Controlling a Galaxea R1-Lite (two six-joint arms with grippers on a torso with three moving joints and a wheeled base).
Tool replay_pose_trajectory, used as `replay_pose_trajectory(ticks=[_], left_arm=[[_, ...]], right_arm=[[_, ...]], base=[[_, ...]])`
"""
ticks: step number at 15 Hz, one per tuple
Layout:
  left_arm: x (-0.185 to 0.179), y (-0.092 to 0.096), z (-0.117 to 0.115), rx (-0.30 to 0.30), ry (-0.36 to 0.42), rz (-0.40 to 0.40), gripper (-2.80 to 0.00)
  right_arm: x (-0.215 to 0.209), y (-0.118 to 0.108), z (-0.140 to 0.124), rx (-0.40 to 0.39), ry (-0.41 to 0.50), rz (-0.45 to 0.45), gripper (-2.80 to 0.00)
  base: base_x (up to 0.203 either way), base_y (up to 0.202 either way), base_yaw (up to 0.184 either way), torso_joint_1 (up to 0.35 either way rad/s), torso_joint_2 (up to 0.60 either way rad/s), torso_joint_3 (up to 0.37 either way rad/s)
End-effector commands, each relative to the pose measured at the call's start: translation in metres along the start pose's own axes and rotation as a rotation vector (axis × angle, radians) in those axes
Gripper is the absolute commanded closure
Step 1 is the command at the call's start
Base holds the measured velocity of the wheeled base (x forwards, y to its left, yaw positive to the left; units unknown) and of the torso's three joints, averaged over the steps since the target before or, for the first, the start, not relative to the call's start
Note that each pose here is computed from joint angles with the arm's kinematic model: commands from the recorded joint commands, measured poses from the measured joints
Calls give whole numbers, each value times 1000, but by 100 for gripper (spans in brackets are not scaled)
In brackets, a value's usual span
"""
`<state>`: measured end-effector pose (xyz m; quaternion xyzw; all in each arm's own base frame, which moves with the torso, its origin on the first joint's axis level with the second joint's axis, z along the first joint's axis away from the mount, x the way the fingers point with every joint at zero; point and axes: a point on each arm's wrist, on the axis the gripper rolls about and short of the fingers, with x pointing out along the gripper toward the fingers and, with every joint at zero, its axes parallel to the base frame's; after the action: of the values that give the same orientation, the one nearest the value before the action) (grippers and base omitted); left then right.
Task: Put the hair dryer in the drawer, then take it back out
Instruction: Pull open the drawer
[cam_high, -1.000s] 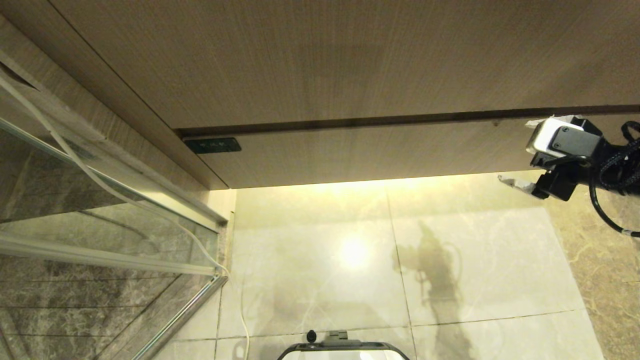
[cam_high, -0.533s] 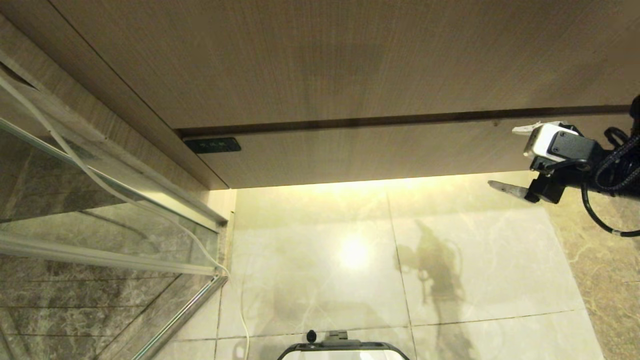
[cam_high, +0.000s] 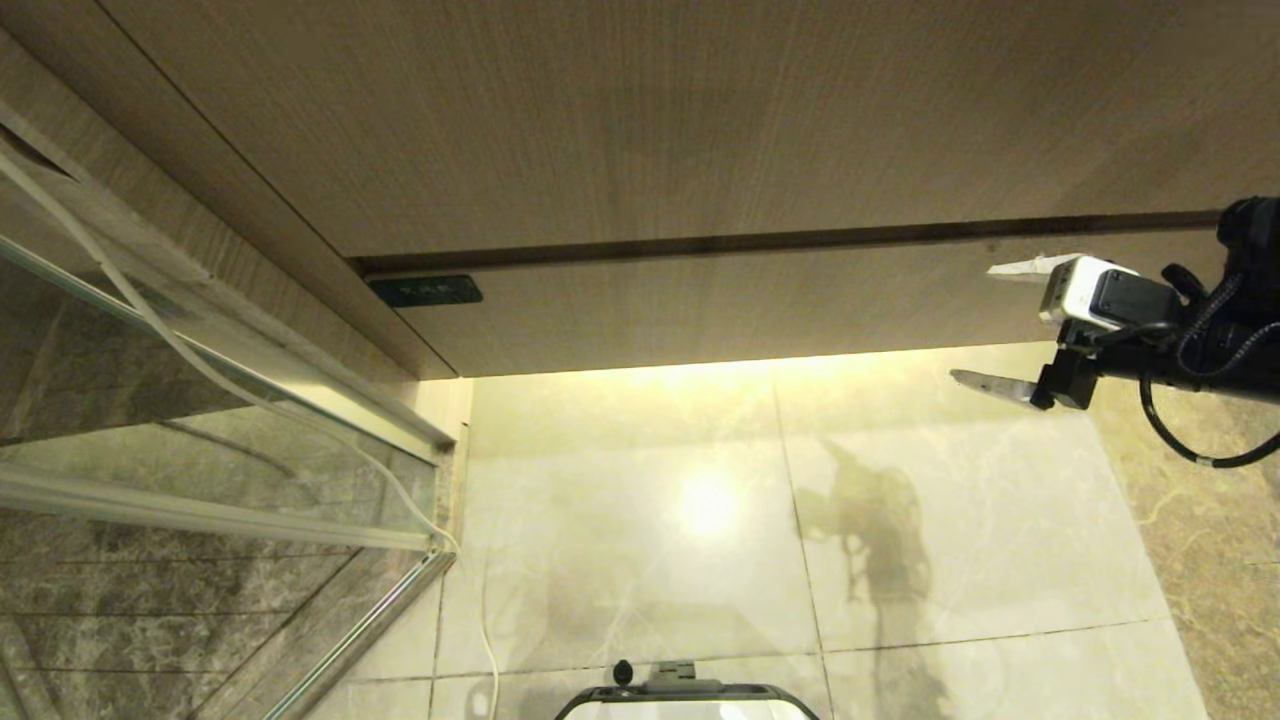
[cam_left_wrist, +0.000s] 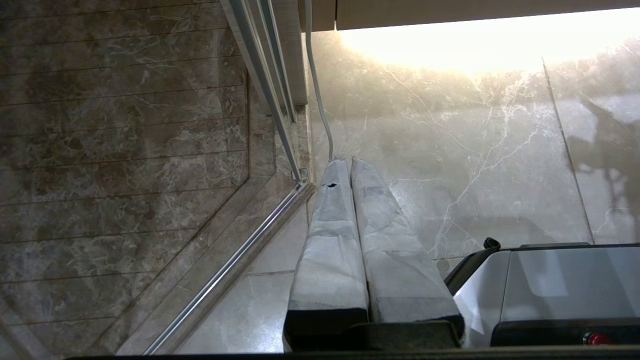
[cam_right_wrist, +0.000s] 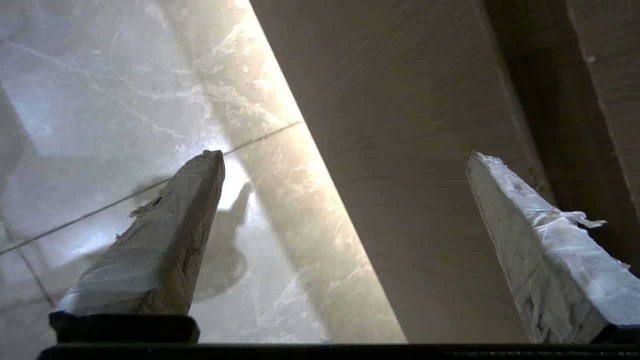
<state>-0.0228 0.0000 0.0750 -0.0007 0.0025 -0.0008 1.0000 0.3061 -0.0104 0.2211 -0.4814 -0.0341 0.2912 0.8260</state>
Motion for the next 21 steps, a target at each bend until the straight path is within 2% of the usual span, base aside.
replay_pose_trajectory(ticks=[1, 15, 18, 21], left_arm=[[0, 0, 0, 0, 1, 0, 0], [0, 0, 0, 0, 1, 0, 0], [0, 0, 0, 0, 1, 0, 0], [0, 0, 0, 0, 1, 0, 0]], right_arm=[[8, -11, 0, -29, -32, -14, -280], [49, -38, -18, -144, -97, -145, -280], [54, -30, -26, -117, -77, -116, -280], [51, -14, -32, -3, -10, 8, -280]], base=[[0, 0, 0, 0, 0, 0], [0, 0, 0, 0, 0, 0], [0, 0, 0, 0, 0, 0], [0, 0, 0, 0, 0, 0]])
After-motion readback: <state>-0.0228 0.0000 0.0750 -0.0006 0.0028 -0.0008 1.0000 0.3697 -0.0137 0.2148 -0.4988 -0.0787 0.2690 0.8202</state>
